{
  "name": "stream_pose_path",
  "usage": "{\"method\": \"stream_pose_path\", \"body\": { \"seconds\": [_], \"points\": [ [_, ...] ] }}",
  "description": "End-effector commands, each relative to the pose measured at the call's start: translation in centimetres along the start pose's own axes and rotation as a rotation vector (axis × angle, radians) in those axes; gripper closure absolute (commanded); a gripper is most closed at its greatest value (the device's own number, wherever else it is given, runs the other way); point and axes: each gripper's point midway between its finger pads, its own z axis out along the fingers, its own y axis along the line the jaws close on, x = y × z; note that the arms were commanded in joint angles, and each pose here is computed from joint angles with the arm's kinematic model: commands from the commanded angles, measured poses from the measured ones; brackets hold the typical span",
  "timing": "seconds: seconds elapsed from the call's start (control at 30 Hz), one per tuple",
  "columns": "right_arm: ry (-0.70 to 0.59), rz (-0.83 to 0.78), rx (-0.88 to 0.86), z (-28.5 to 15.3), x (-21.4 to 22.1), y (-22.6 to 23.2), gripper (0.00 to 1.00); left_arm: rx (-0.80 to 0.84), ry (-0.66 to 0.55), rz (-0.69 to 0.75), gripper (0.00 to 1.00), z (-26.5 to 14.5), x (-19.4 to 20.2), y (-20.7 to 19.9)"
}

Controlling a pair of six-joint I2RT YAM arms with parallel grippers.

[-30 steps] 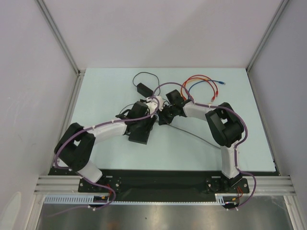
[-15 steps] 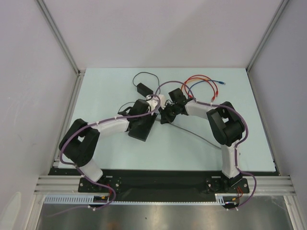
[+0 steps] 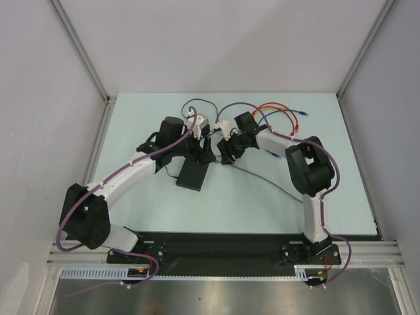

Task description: Insert the plug into the switch port

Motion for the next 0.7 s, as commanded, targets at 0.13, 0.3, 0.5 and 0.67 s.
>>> {"method": "stream_pose_path", "body": {
  "seconds": [0.13, 0.3, 0.5, 0.67],
  "points": [
    [-0.140, 0.116, 0.224, -10.3, -4.1, -7.0, 0.34, 0.069, -0.079, -0.017, 0.24, -3.0, -4.9, -0.3],
    [-0.141, 0.302, 0.400, -13.1, -2.4, -14.7, 0.41, 0.054, -0.090, -0.040, 0.24, -2.7, -5.5, 0.6],
    [-0.056, 0.375, 0.501, -14.6, 0.8, -18.7, 0.47, 0.032, -0.091, -0.063, 0.25, -2.5, -5.9, 1.8],
    [-0.071, 0.430, 0.575, -16.6, 2.6, -20.7, 0.46, 0.020, -0.089, -0.078, 0.25, -2.3, -5.7, 2.6]
  ]
}}
